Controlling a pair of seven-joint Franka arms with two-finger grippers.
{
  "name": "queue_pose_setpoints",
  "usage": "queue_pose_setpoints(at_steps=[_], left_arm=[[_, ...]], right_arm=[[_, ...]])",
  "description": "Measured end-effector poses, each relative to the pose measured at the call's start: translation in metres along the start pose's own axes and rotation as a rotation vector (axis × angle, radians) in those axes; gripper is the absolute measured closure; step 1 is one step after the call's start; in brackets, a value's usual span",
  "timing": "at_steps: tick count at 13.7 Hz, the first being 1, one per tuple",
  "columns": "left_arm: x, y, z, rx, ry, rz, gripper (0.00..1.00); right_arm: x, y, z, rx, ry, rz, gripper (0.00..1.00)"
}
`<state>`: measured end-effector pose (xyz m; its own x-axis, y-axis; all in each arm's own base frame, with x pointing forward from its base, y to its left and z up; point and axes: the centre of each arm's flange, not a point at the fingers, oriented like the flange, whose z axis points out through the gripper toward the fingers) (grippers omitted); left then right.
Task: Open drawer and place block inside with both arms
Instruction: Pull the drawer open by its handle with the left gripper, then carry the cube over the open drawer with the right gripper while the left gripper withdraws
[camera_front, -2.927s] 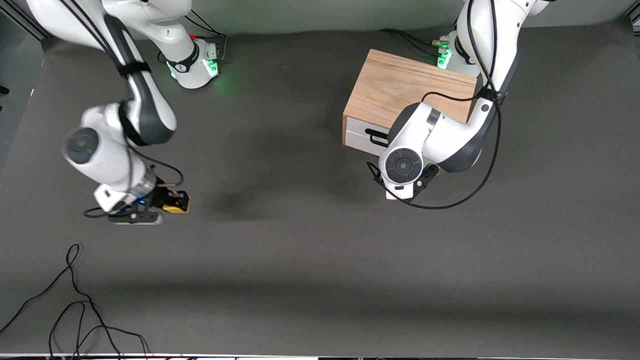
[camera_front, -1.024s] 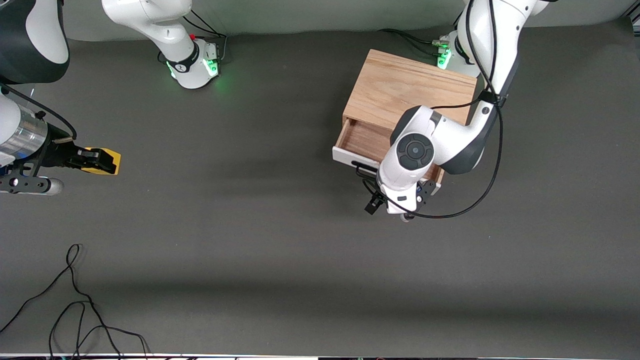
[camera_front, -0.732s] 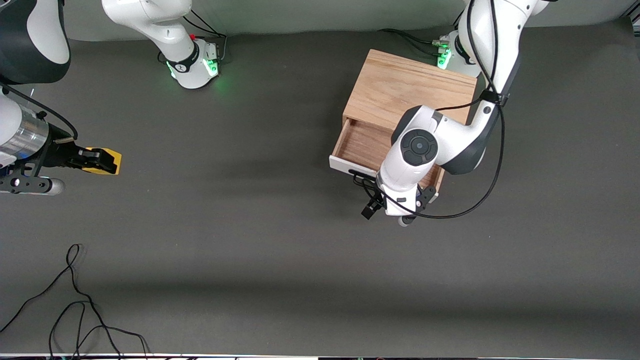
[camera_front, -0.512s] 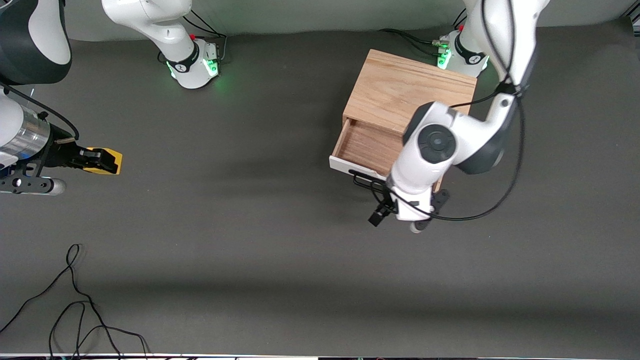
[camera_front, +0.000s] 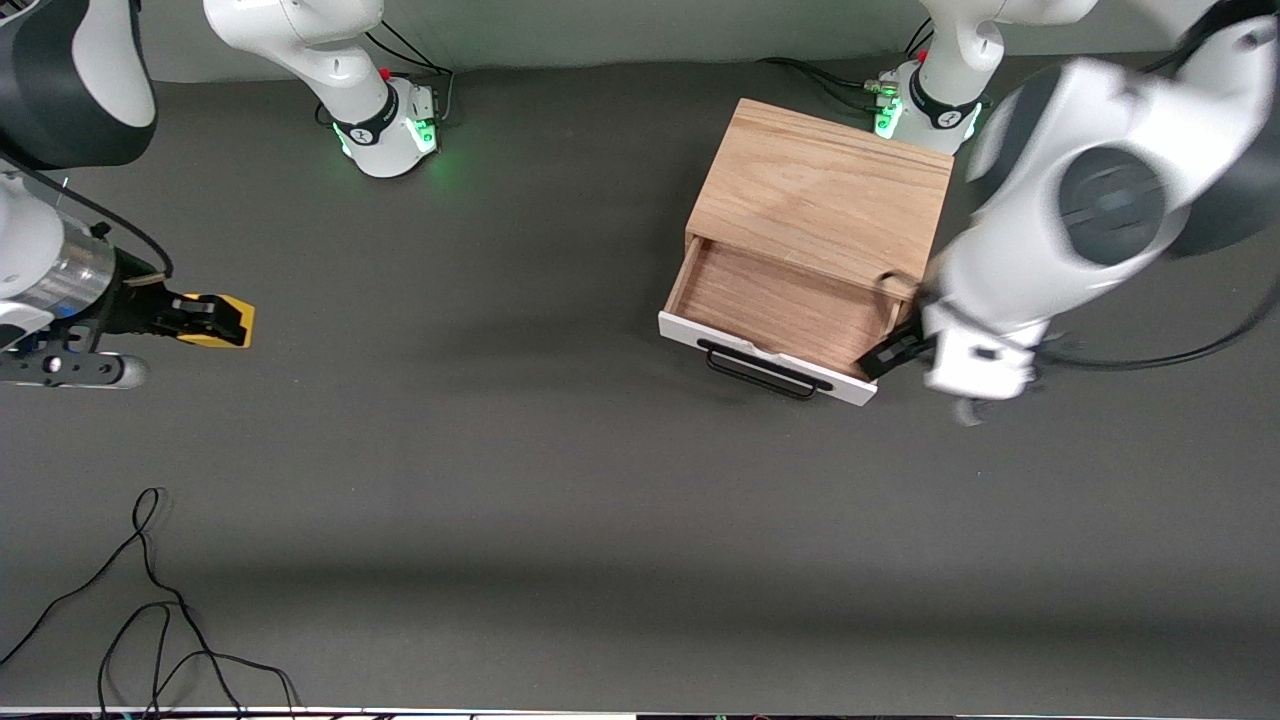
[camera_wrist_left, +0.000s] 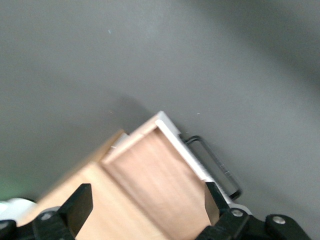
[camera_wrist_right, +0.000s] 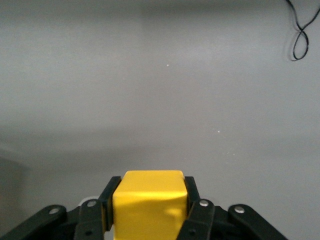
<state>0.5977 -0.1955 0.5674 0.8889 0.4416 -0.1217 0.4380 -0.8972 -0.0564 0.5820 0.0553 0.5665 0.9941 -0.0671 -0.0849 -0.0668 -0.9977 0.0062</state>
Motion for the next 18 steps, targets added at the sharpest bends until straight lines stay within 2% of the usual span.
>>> queue_pose_setpoints(at_steps=[4, 6, 11, 18], left_arm=[[0.037, -0.089, -0.031, 0.006, -0.019, 0.358, 0.00], [0.048, -0.108, -0.032, 0.032, -0.013, 0.450, 0.00], [0.040, -0.097, -0.027, 0.053, -0.025, 0.492, 0.00], [0.050, -0.112, -0.026, 0.058, -0.026, 0.466, 0.00]], right_arm=[[-0.010, -0.052, 0.000, 0.027, -0.003, -0.004, 0.45], [-0.018, -0.086, 0.000, 0.035, 0.007, 0.012, 0.45], [-0.053, -0.207, 0.012, 0.053, 0.055, 0.108, 0.45], [-0.107, -0.410, 0.073, 0.070, 0.081, 0.317, 0.45]])
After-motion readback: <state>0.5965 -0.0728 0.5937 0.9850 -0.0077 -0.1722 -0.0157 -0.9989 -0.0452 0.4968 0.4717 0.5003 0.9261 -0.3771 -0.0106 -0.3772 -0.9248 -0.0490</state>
